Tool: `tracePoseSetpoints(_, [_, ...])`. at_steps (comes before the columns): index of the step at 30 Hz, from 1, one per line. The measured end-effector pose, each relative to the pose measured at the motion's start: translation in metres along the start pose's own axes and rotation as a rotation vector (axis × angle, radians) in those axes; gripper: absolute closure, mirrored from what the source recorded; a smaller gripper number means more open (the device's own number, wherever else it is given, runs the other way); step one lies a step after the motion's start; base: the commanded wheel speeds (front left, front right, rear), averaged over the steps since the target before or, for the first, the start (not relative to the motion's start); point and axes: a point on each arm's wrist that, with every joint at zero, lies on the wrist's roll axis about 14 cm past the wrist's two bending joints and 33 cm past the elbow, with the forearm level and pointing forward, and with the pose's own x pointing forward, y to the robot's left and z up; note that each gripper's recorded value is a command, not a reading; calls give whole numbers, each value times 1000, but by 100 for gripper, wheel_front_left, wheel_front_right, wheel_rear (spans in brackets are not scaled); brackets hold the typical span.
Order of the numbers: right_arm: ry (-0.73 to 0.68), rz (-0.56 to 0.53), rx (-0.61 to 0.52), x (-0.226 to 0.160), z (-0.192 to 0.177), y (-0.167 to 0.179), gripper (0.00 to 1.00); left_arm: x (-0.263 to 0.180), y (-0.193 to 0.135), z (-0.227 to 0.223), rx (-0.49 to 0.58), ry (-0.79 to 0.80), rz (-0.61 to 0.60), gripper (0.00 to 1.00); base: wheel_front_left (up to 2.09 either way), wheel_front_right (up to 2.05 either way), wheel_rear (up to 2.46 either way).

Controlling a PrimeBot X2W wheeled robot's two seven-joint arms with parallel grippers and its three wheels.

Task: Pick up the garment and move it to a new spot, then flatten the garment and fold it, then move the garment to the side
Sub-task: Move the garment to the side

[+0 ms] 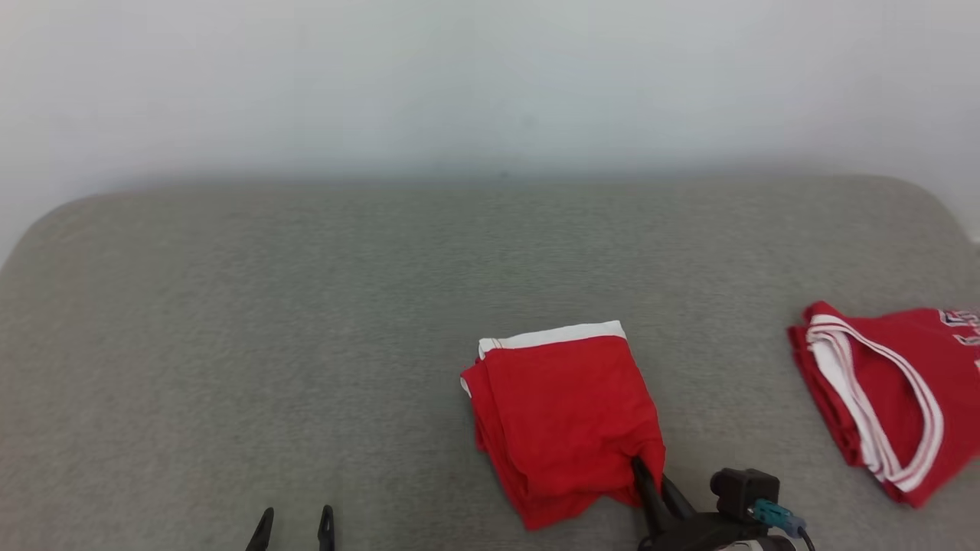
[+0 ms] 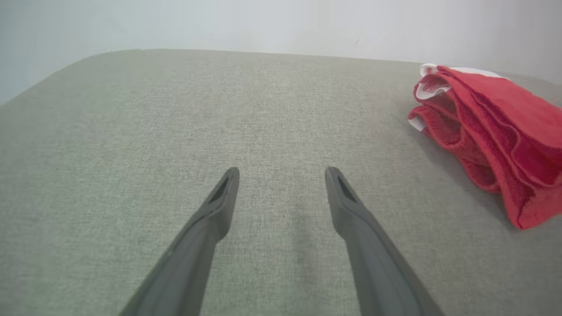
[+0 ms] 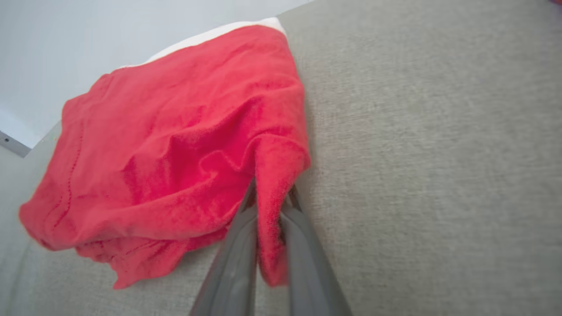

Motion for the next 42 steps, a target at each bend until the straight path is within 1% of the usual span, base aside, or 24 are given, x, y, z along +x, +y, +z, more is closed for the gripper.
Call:
tracePoseSetpoints(10, [-90, -155, 28, -37, 20, -51, 100, 39, -73, 14, 11, -25, -223, 0, 0, 0, 0])
tracePoseSetpoints(16, [-120, -262, 54, -65, 21, -81, 100, 54, -119, 14, 23, -19, -353, 0, 0, 0, 0])
tracePoseSetpoints(24, [-144, -357, 66, -90, 23, -107, 100, 64, -166, 5, 27, 12, -487, 0, 0, 0, 0])
tracePoseSetpoints(29, [-137, -379, 62, -92, 23, -114, 100, 65, -174, -5, 24, 39, -514, 0, 0, 0, 0])
tracePoseSetpoints(32, [-130, -373, 25, -87, 27, -114, 100, 67, -174, -11, 24, 54, -518, 0, 0, 0, 0])
tracePoseSetpoints(39, [-144, -311, -112, -63, 56, -108, 100, 72, -168, -18, 23, 72, -507, 0, 0, 0, 0])
tracePoseSetpoints(42, [-163, -304, -184, -56, 78, -116, 100, 73, -166, -21, 25, 79, -505, 0, 0, 0, 0])
